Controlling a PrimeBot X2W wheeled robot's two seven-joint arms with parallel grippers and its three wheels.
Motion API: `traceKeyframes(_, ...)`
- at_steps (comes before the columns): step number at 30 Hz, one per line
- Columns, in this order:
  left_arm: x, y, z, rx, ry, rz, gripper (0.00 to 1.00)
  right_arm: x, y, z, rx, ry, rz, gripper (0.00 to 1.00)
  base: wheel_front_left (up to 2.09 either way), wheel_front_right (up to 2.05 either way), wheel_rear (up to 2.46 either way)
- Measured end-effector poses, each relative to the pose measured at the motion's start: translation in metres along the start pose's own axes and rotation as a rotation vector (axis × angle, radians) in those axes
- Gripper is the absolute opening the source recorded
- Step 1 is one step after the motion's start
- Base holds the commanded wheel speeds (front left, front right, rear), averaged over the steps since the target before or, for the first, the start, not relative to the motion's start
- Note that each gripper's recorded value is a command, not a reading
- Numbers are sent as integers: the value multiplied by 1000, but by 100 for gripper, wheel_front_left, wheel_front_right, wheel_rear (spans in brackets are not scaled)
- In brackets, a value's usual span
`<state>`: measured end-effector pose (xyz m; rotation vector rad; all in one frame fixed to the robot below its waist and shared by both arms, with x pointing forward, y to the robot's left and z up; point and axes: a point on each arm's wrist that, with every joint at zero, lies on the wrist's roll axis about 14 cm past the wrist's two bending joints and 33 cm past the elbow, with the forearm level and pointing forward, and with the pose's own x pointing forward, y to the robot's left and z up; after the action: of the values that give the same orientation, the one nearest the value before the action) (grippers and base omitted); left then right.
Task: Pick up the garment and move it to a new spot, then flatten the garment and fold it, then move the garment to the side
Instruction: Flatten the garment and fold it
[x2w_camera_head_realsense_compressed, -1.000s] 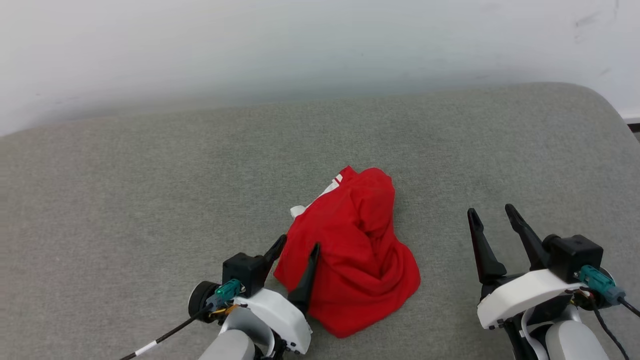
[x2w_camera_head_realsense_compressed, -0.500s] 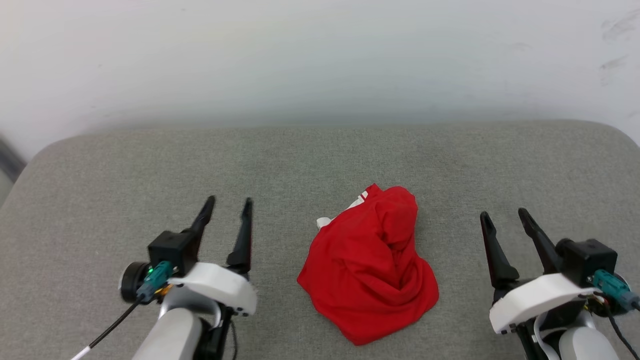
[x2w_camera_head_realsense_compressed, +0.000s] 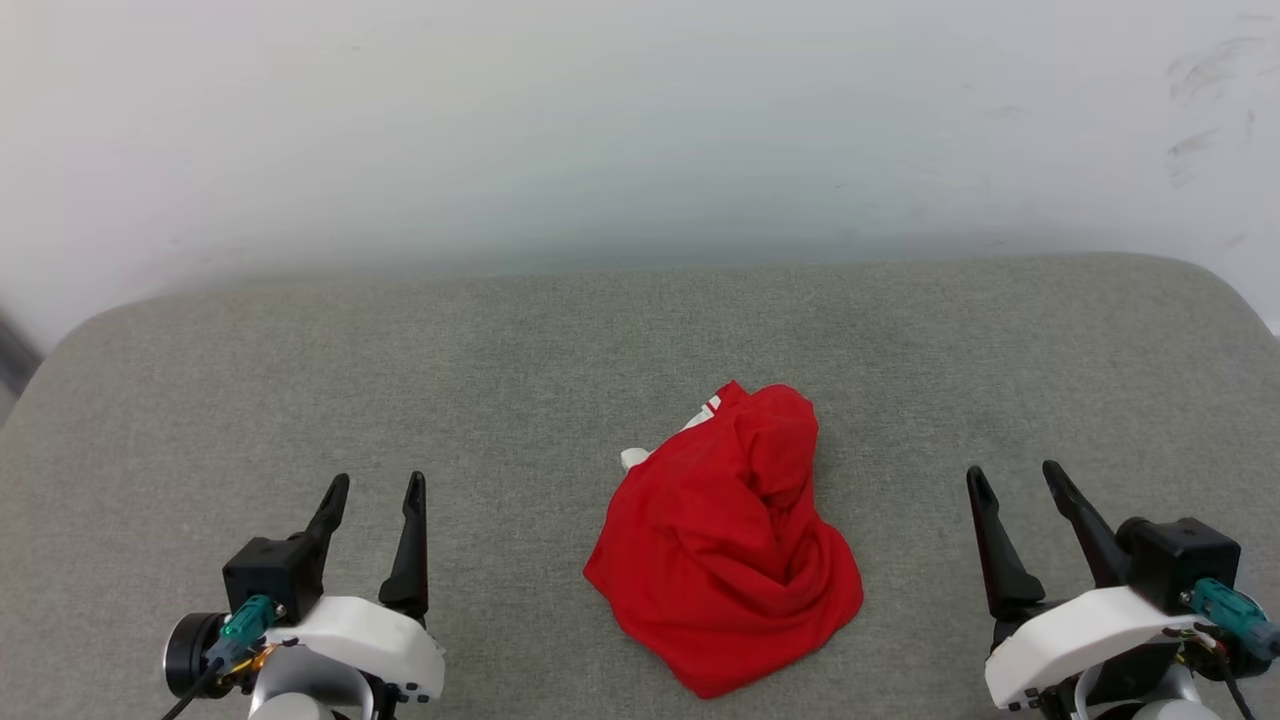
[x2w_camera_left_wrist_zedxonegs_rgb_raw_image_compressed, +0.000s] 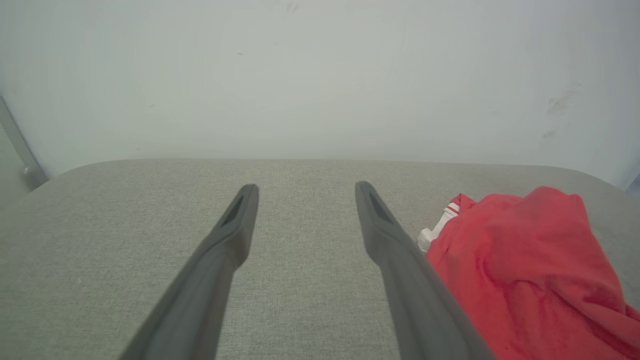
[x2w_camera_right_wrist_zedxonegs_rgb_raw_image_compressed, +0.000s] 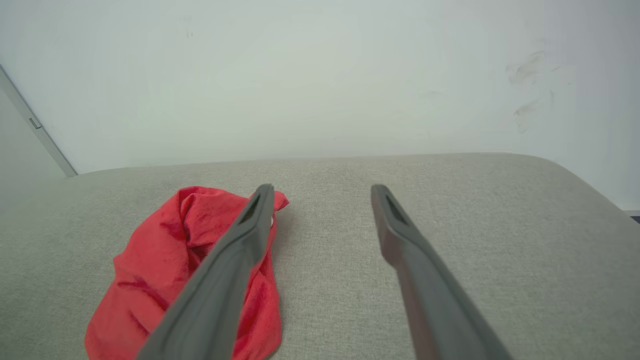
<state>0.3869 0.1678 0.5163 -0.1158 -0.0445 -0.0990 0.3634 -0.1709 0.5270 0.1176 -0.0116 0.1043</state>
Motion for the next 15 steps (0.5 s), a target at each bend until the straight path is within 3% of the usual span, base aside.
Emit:
traceKeyframes(11, -2, 1, 0, 1, 9, 1, 100, -1, 4, 3, -2, -1, 8, 100, 0, 0, 0)
traceKeyframes(15, 2, -10, -1, 4, 32, -52, 100, -1, 5, 3, -1, 0, 11, 100, 0, 0, 0)
